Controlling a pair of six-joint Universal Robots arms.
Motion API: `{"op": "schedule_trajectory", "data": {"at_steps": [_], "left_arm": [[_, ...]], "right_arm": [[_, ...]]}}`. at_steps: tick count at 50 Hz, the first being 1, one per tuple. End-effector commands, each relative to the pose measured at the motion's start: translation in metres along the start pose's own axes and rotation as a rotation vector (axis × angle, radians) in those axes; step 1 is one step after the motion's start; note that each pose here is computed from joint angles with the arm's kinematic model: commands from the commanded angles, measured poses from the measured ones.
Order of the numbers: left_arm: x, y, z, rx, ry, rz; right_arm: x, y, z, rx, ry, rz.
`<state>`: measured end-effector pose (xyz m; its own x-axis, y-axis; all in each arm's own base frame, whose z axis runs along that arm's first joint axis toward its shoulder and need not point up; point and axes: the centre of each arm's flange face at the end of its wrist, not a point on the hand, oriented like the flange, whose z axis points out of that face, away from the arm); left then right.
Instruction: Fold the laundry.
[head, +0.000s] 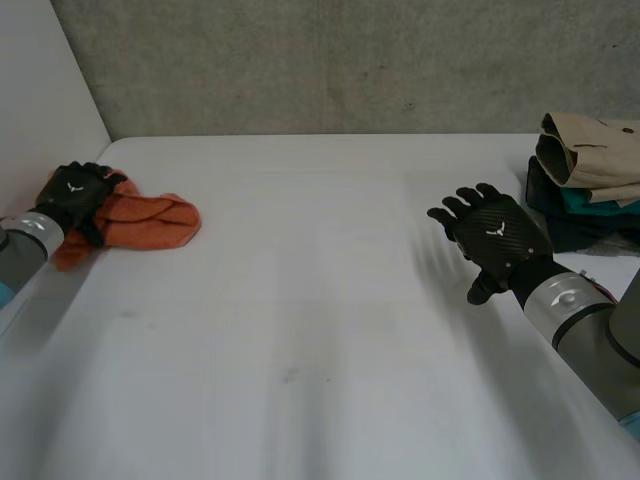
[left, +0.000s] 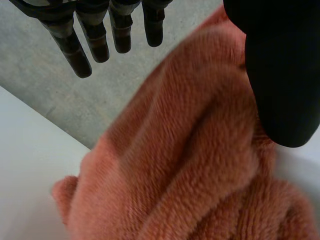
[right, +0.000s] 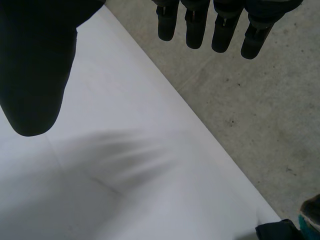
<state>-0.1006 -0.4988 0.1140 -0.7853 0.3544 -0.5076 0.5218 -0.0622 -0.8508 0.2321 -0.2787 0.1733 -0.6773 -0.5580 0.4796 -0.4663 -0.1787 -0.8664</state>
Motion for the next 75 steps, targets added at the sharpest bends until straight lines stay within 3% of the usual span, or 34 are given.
{"op": "schedule_trajectory", "data": {"at_steps": [1, 8, 14, 19, 24, 27, 32, 36, 40, 47, 57, 62, 75], "left_arm": [[0.004, 0.007, 0.015, 0.059, -0.027, -0.023], [0.009, -0.009, 0.024, 0.155, -0.091, -0.090], [0.001, -0.105, 0.003, 0.311, -0.171, -0.160], [0.027, -0.181, -0.023, 0.460, -0.099, -0.247], [0.074, -0.251, -0.066, 0.567, 0.053, -0.354], [0.110, -0.260, -0.085, 0.533, 0.148, -0.377], [0.180, -0.242, -0.104, 0.386, 0.317, -0.410], [0.257, -0.217, -0.126, 0.210, 0.463, -0.421], [0.280, -0.211, -0.137, 0.156, 0.488, -0.408], [0.271, -0.225, -0.147, 0.171, 0.464, -0.409], [0.209, -0.228, -0.168, 0.131, 0.292, -0.437], [0.207, -0.217, -0.169, 0.101, 0.298, -0.433], [0.233, -0.170, -0.144, -0.040, 0.394, -0.434]], "right_arm": [[-0.001, 0.006, 0.002, -0.010, -0.002, 0.011], [-0.006, 0.014, 0.004, -0.032, -0.014, 0.019], [-0.006, 0.014, 0.004, -0.033, -0.011, 0.019], [-0.005, 0.014, 0.004, -0.032, -0.009, 0.018], [-0.003, 0.013, 0.003, -0.035, 0.004, 0.023], [0.000, 0.010, 0.002, -0.036, 0.022, 0.027], [0.018, -0.006, -0.002, -0.010, 0.104, 0.007], [0.036, -0.004, -0.004, -0.026, 0.173, 0.012], [0.044, -0.003, -0.004, -0.036, 0.214, 0.048], [0.051, -0.003, -0.007, -0.096, 0.234, 0.171], [0.046, -0.012, -0.020, -0.275, 0.146, 0.413], [0.039, -0.011, -0.029, -0.373, 0.108, 0.540], [0.012, 0.033, -0.010, -0.367, 0.074, 0.554]]}}
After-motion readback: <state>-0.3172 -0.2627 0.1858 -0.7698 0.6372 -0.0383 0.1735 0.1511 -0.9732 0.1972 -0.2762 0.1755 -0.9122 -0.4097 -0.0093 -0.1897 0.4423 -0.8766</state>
